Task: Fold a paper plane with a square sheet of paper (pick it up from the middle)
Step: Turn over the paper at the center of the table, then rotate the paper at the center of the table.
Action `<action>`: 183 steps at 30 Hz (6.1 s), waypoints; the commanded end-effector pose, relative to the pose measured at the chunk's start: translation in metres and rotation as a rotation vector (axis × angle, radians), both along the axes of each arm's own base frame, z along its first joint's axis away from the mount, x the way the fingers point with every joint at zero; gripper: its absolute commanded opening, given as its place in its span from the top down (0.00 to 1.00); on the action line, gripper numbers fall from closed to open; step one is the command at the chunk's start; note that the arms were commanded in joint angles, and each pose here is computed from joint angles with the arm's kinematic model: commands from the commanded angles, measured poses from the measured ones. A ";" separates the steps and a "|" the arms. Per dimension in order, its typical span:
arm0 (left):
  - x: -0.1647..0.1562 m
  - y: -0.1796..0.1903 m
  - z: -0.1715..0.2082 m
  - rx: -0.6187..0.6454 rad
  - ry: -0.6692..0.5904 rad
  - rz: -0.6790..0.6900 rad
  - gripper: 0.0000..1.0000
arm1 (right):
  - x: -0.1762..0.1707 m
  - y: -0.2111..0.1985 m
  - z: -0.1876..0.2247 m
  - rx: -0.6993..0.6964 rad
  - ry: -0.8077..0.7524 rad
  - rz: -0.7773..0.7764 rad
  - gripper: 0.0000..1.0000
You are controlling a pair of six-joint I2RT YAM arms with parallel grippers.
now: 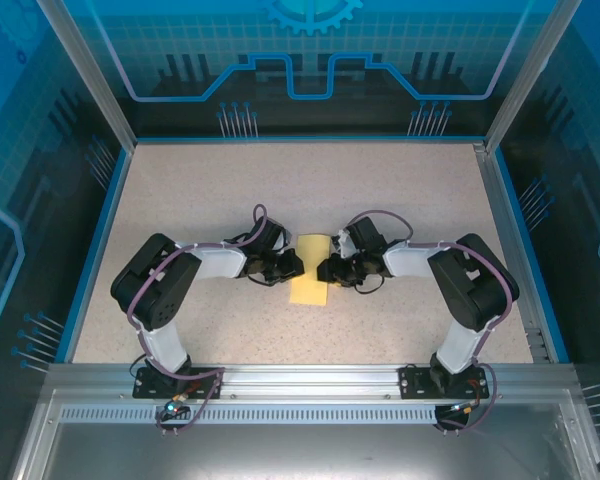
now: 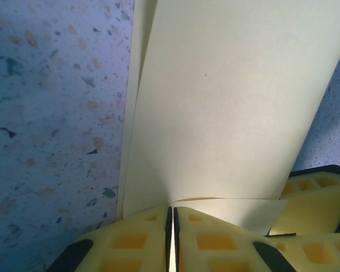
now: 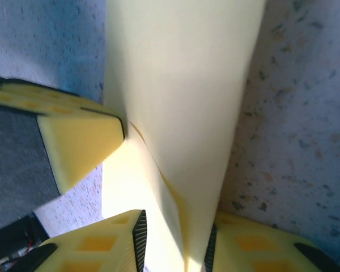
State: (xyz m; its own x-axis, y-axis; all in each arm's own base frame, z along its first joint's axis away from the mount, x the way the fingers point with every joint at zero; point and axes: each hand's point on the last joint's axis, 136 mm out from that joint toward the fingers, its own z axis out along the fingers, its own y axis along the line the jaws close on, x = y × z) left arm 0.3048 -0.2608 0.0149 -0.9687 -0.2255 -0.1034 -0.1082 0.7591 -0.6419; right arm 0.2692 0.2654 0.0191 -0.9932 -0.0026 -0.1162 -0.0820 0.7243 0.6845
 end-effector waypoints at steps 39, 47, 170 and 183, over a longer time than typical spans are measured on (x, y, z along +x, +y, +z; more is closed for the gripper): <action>-0.025 0.162 0.128 0.368 -0.376 0.550 0.57 | -0.012 -0.102 0.105 -1.358 -0.206 0.185 0.94; -0.041 0.186 0.143 0.416 -0.410 0.592 0.56 | -0.027 0.031 0.039 -1.031 -0.116 0.370 0.74; 0.038 -0.011 0.050 0.015 -0.091 0.017 0.61 | 0.056 -0.082 0.045 -0.057 -0.102 0.084 0.36; 0.040 -0.018 0.034 -0.029 -0.031 0.059 0.61 | 0.063 -0.048 0.018 0.042 -0.019 0.192 0.38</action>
State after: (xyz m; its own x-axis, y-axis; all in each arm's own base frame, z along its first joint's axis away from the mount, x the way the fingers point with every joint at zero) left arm 0.3428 -0.2781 0.0571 -0.9510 -0.2655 -0.1587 -0.0966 0.7423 -0.6631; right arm 0.3431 0.2040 0.0320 -0.9775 -0.1455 -0.1526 -0.2103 0.7233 0.6577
